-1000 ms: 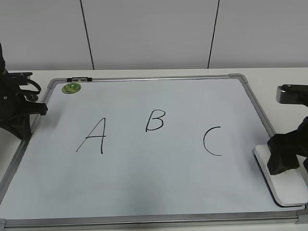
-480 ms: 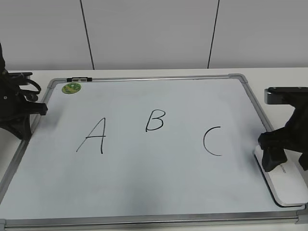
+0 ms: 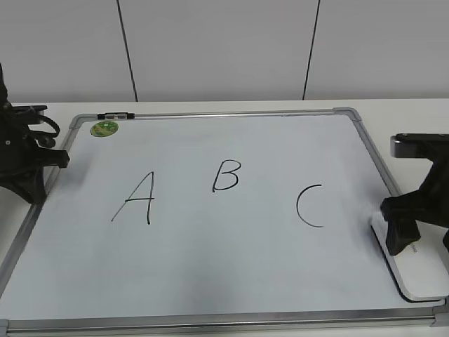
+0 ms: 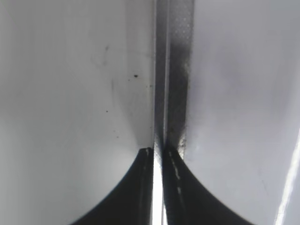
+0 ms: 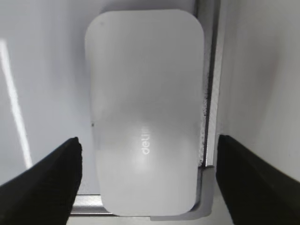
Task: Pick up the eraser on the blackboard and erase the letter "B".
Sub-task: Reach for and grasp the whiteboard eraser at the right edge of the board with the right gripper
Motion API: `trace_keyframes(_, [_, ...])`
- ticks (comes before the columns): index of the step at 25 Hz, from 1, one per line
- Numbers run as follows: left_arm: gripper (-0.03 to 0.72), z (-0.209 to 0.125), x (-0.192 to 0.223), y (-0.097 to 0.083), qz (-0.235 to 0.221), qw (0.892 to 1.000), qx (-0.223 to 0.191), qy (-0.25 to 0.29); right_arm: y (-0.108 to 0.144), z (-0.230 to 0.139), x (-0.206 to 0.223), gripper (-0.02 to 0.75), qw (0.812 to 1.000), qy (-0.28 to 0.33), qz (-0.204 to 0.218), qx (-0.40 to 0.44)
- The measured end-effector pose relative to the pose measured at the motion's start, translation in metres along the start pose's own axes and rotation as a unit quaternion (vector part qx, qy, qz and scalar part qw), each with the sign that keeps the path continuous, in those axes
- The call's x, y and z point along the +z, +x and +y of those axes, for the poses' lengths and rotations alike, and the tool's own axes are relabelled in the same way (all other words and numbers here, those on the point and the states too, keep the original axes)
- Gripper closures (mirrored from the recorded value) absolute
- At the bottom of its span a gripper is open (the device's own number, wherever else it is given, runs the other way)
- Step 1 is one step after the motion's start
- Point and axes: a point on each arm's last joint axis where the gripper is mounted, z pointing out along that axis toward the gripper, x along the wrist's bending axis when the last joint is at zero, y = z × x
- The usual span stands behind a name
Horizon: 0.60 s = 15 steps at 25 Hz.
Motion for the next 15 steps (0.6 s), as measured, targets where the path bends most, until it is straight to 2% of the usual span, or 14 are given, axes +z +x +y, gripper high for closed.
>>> trace_keyframes(8, [0.659, 0.0, 0.0, -0.0002, -0.001, 1.0, -0.001, 0.0, 0.0032, 0.0023, 0.0119, 0.068, 0.999, 0.021, 0.026, -0.006])
trace_keyframes(15, [0.659, 0.0, 0.0, -0.0003, -0.002, 1.0, -0.001, 0.0, 0.0035, 0.0039, 0.012, 0.073, 0.999, 0.012, 0.028, -0.018])
